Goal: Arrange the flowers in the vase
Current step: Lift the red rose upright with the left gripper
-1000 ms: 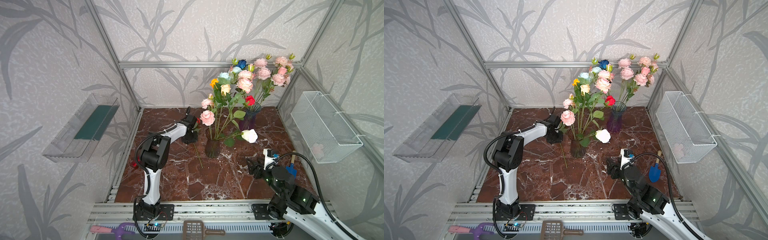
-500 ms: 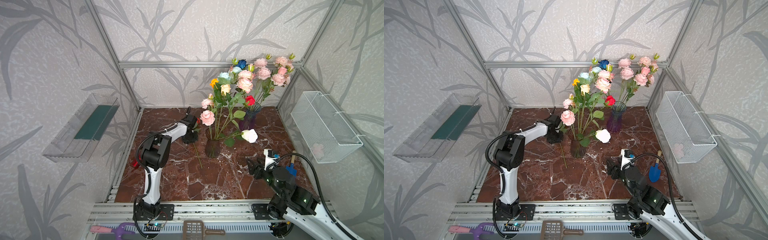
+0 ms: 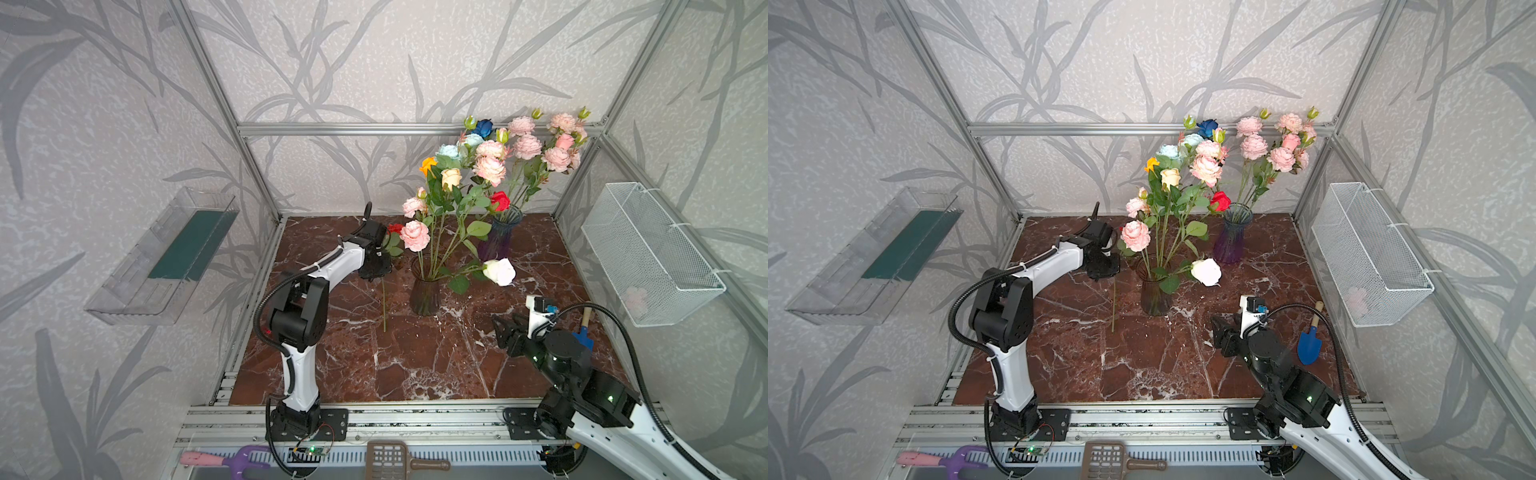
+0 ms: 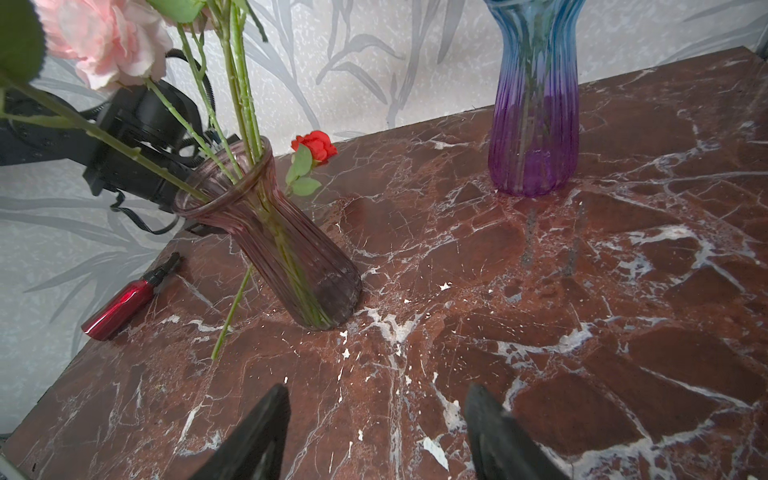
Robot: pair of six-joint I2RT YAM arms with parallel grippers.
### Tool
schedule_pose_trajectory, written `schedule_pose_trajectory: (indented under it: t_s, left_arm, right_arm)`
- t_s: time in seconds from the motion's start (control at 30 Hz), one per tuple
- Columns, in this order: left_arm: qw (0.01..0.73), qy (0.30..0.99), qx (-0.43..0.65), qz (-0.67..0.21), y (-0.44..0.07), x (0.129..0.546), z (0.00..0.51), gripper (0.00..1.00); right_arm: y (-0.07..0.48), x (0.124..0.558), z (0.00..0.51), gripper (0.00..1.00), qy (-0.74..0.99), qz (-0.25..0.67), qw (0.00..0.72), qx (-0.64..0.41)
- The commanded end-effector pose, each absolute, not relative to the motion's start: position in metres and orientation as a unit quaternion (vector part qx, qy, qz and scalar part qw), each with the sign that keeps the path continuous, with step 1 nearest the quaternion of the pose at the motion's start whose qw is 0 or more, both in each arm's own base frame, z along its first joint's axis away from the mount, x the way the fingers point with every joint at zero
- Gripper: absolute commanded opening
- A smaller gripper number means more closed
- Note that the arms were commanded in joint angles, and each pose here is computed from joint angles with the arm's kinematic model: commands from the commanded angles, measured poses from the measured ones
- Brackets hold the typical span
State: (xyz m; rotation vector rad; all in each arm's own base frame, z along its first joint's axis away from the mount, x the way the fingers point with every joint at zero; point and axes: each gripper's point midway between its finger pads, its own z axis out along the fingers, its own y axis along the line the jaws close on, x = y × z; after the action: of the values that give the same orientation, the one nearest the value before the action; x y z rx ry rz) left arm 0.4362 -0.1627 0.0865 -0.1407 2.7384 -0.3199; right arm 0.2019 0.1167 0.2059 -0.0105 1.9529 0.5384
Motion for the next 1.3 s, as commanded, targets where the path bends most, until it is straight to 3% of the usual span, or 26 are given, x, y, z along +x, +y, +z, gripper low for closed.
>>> schedule_pose_trajectory:
  t_s: [0.0, 0.13, 0.27, 0.47, 0.6, 0.83, 1.1, 1.27]
  left_arm:
    - [0.213, 0.966, -0.069, -0.128, -0.155, 0.436, 0.110, 0.00]
    - [0.256, 0.949, -0.101, -0.154, -0.142, 0.436, 0.142, 0.00]
    - [0.347, 0.911, -0.118, -0.188, -0.127, 0.432, 0.203, 0.00]
    - [0.544, 0.797, -0.100, -0.242, -0.110, 0.396, 0.315, 0.00]
    - [0.627, 0.717, -0.058, -0.300, -0.116, 0.362, 0.372, 0.00]
    - [0.681, 0.632, 0.053, -0.367, -0.152, 0.314, 0.419, 0.00]
    - [0.684, 0.612, 0.093, -0.385, -0.170, 0.292, 0.431, 0.00]
    - [0.684, 0.608, 0.106, -0.390, -0.178, 0.286, 0.435, 0.00]
  right_arm:
    - [0.124, 0.204, 0.227, 0.67, 0.805, 0.246, 0.541, -0.010]
    - [0.130, 0.202, 0.243, 0.67, 0.793, 0.256, 0.551, -0.034]
    - [0.135, 0.194, 0.272, 0.67, 0.764, 0.280, 0.577, -0.068]
    - [0.155, 0.169, 0.331, 0.60, 0.691, 0.356, 0.612, -0.143]
    - [0.159, 0.170, 0.345, 0.60, 0.673, 0.360, 0.628, -0.150]
    - [0.161, 0.180, 0.345, 0.59, 0.668, 0.363, 0.637, -0.129]
    - [0.155, 0.188, 0.332, 0.59, 0.686, 0.341, 0.633, -0.110]
    - [0.134, 0.205, 0.298, 0.61, 0.738, 0.265, 0.617, -0.066]
